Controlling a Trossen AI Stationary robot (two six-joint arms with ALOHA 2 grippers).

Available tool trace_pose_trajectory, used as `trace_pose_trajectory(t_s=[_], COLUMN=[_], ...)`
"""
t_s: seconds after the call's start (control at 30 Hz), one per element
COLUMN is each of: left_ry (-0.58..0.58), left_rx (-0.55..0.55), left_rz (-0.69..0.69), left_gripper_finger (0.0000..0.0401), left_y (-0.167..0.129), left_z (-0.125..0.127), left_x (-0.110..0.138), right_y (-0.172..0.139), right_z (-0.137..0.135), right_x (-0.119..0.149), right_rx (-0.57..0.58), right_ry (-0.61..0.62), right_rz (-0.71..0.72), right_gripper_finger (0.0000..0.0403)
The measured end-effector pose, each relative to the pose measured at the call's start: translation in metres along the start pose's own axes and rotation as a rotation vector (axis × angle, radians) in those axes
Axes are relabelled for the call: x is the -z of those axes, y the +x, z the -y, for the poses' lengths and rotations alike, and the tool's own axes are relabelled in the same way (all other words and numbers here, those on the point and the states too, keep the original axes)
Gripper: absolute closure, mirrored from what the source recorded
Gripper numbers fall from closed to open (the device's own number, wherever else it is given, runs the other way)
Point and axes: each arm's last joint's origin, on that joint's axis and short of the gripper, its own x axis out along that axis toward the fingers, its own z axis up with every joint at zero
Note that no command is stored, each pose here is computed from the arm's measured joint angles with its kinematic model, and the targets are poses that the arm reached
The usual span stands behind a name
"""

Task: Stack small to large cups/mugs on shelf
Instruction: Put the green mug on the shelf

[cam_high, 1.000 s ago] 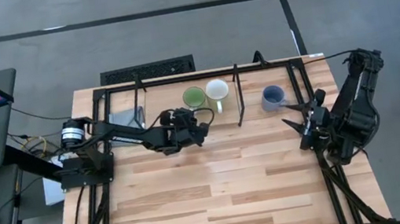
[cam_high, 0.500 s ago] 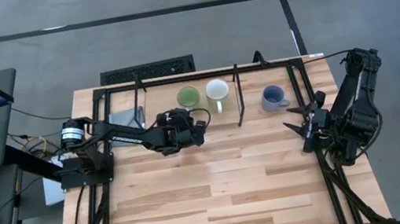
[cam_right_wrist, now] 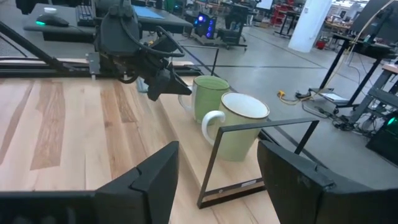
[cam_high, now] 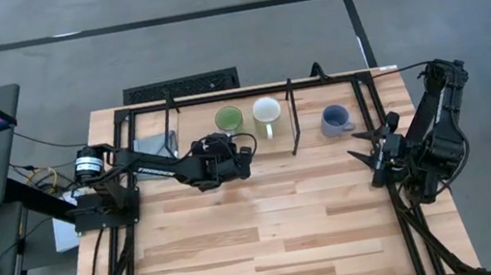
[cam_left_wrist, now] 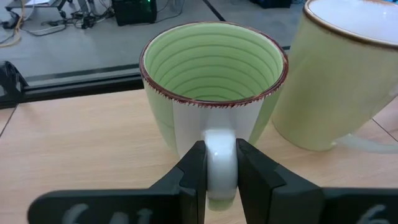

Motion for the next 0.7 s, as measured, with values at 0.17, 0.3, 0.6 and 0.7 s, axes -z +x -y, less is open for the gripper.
trace_pose_trajectory(t_s=[0.17,0.3,0.6,0.7], left_ry=[-0.001,-0.001,-0.004,-0.024], left_rx=[0.002,0.008,0.02,0.02], left_rz=[-0.003,-0.012,-0.036,-0.036], left_gripper_finger=[0.0353,0.034,0.0314,0.0313], left_y=[0.0,0.0,0.0009,0.0009], left_z=[0.0001,0.0002,0.0004,0.0004], left_x=[0.0001,0.0004,0.0007,0.0007], right_y=[0.0,0.0,0.0,0.0], right_z=[0.0,0.0,0.0,0.0], right_x=[0.0003,0.0009,0.0011,0.0011], right_rx=[-0.002,-0.005,-0.005,-0.006], right_ry=[-0.001,-0.003,-0.003,-0.002], right_rz=[-0.014,-0.032,-0.036,-0.037], right_gripper_finger=[0.0163,0.0163,0.0163,0.0163])
